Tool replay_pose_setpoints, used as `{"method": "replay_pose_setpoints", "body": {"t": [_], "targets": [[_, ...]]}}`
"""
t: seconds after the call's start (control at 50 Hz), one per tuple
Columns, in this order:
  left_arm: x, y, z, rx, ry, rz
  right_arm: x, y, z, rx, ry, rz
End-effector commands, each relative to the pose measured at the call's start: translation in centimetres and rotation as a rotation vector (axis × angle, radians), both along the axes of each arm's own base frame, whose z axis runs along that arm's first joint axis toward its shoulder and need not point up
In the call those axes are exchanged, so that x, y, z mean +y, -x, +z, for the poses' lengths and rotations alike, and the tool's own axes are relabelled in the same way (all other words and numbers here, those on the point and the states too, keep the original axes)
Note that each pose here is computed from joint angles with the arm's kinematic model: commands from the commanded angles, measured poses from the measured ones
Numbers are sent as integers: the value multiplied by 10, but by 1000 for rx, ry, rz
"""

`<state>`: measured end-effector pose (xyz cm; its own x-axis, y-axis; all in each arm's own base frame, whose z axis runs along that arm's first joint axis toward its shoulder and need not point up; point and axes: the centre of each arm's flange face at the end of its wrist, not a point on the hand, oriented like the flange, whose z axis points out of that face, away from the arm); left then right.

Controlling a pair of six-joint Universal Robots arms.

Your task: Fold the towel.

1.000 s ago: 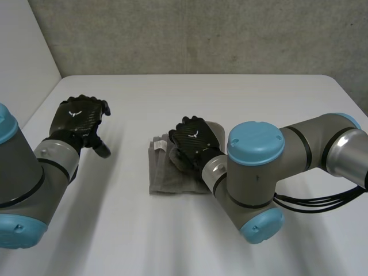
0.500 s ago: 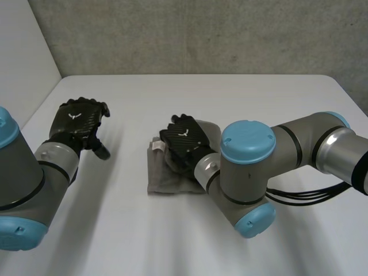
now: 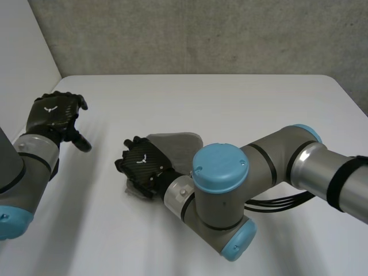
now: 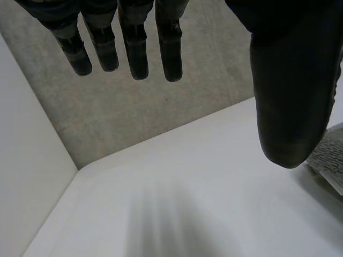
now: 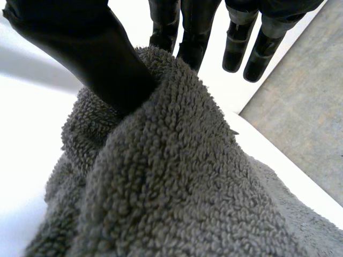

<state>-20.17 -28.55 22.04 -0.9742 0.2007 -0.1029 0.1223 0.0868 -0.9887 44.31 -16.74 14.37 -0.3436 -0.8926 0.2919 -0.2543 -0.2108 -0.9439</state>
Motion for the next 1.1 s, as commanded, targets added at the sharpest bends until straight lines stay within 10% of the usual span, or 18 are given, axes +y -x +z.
{"method": "replay_pose_setpoints", "body": {"t": [0.02, 0.66, 0.9, 1.1], "targets": [[-3, -6, 3, 20, 5, 22, -7, -9, -1, -27, 27, -3], [2, 2, 13, 23, 35, -18, -2, 68, 63, -84, -231, -146], [21, 67, 6, 56, 3, -434, -69, 101, 47, -224, -482, -371], [4, 74, -41, 29, -204, -476, -84, 90, 1, -225, -677, -426]]}}
